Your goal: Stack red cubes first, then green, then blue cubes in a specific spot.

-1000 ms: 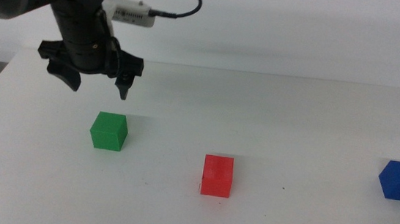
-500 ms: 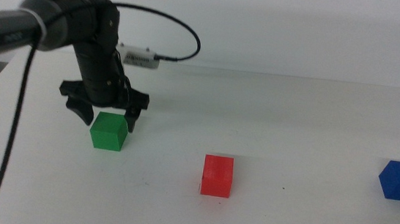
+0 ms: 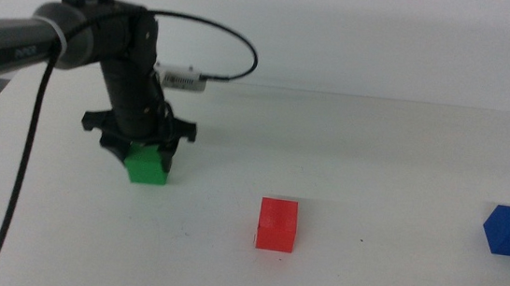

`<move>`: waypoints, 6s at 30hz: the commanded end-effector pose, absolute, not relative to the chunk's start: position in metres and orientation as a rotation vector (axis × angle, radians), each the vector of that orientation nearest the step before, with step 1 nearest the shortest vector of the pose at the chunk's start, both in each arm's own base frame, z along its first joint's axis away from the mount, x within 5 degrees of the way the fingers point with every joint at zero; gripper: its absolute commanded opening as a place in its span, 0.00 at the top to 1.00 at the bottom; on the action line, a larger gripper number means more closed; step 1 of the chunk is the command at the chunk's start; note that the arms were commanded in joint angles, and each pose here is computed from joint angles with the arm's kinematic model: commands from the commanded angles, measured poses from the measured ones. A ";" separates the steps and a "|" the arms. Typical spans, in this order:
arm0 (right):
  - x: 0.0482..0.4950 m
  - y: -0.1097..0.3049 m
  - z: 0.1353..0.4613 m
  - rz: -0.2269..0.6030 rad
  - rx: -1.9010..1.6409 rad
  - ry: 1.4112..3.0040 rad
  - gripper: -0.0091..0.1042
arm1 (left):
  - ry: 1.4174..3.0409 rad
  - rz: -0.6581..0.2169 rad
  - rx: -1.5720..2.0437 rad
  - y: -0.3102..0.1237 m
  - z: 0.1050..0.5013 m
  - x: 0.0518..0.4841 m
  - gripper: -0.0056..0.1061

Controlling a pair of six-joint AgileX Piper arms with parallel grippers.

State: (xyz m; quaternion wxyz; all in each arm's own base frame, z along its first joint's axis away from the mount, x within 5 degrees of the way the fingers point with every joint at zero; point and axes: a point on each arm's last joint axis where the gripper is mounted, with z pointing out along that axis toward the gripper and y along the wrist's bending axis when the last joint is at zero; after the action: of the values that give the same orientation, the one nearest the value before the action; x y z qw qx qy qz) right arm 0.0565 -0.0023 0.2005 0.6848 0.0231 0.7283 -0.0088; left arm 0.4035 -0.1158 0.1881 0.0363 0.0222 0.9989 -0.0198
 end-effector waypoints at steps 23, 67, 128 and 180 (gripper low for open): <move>0.056 -0.003 0.201 -0.034 0.051 1.618 0.14 | 2.996 -0.169 0.171 -0.295 0.227 0.317 0.83; 0.056 -0.003 0.201 -0.034 0.051 1.618 0.14 | 2.207 -0.521 0.676 -0.105 0.440 0.112 0.11; 0.352 -0.027 0.203 -0.119 0.051 2.851 0.14 | 2.145 -0.538 0.663 -0.087 0.450 0.092 0.11; 0.320 0.277 0.299 0.110 0.051 2.765 0.87 | 2.145 -0.538 0.663 -0.087 0.450 0.092 0.11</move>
State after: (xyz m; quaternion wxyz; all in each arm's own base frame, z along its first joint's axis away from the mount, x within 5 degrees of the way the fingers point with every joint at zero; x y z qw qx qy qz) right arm 0.3196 0.2766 0.2976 0.1828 0.0111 0.9822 0.0412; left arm 0.0927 -0.0877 0.4487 0.3981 0.2676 0.8522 -0.2089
